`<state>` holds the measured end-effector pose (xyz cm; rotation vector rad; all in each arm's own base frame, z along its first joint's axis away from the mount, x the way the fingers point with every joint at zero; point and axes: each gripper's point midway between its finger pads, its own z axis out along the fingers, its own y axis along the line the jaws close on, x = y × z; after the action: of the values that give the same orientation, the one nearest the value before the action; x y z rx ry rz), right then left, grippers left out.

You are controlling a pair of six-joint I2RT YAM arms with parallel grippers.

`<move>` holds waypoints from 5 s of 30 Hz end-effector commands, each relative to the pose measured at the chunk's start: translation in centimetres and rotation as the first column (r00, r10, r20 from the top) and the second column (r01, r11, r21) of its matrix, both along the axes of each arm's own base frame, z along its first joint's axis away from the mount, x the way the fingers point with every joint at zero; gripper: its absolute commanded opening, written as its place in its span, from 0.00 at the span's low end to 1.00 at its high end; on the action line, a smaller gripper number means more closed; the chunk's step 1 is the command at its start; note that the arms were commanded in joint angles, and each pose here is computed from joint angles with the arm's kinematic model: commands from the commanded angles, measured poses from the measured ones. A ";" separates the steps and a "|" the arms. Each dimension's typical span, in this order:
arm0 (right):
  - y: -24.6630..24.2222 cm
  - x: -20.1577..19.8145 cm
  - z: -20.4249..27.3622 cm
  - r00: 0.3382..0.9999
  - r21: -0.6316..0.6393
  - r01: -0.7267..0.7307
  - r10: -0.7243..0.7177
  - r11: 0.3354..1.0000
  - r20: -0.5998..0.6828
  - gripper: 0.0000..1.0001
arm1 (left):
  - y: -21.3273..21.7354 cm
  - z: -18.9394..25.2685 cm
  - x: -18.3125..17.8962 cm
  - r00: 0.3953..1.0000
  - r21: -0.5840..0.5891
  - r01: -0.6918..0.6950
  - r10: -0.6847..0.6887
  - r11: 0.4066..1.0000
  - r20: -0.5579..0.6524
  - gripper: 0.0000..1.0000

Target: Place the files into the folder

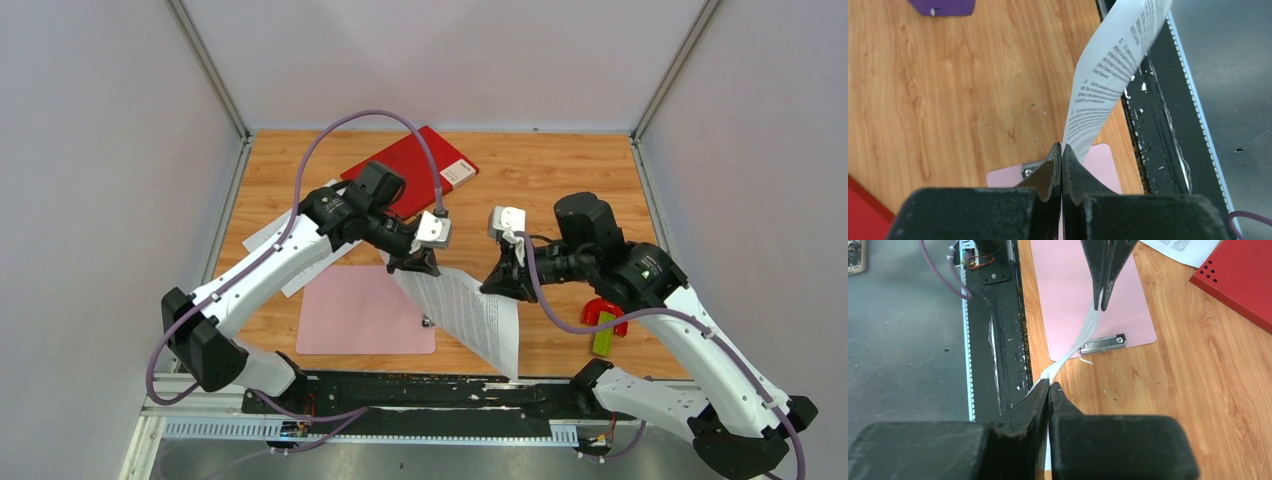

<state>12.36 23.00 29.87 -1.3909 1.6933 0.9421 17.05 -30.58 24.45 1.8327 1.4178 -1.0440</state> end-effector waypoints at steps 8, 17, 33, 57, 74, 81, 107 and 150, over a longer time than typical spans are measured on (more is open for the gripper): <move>-1.1 6.5 2.2 0.887 0.089 0.462 -0.462 0.883 -0.012 0.50 | 3.5 0.4 4.1 0.906 0.112 -0.423 0.421 0.899 0.050 0.00; -2.1 10.7 -3.6 0.492 -0.005 0.848 -0.791 0.530 -0.362 0.58 | 10.6 3.7 9.9 0.371 0.065 -0.924 0.924 0.378 -0.095 0.00; 6.2 11.9 -15.5 0.308 -0.317 0.858 -0.899 0.404 -0.312 0.53 | 23.9 6.5 10.3 -0.289 -0.107 -0.940 0.921 -0.325 -0.262 0.00; 9.9 10.0 -26.8 0.339 -0.562 0.782 -0.941 0.270 0.019 0.38 | 25.5 1.4 9.5 -0.362 -0.041 -0.926 0.911 -0.376 -0.197 0.00; 1.3 10.3 -28.4 0.328 -0.601 0.755 -0.945 0.262 -0.001 0.24 | 16.1 0.4 6.6 0.216 0.166 -0.952 0.948 0.258 -0.234 0.00; -2.7 11.4 -27.5 0.388 -0.599 0.722 -0.919 0.347 -0.065 0.27 | 12.8 -1.4 3.6 0.418 0.275 -0.819 0.851 0.504 -0.318 0.00; -6.4 15.9 -25.7 0.442 -0.570 0.690 -0.883 0.446 -0.157 0.43 | 11.6 -11.6 12.0 0.534 0.644 -0.633 0.844 0.431 -0.040 0.00; -5.7 14.2 -28.6 0.442 -0.559 0.666 -0.865 0.494 -0.238 0.00 | 8.1 -19.2 13.4 0.862 0.630 -0.404 0.506 0.663 0.020 0.00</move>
<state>27.45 16.48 1.96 -0.3272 2.6845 0.2952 30.03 -22.36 5.39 1.5914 2.4484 -0.5036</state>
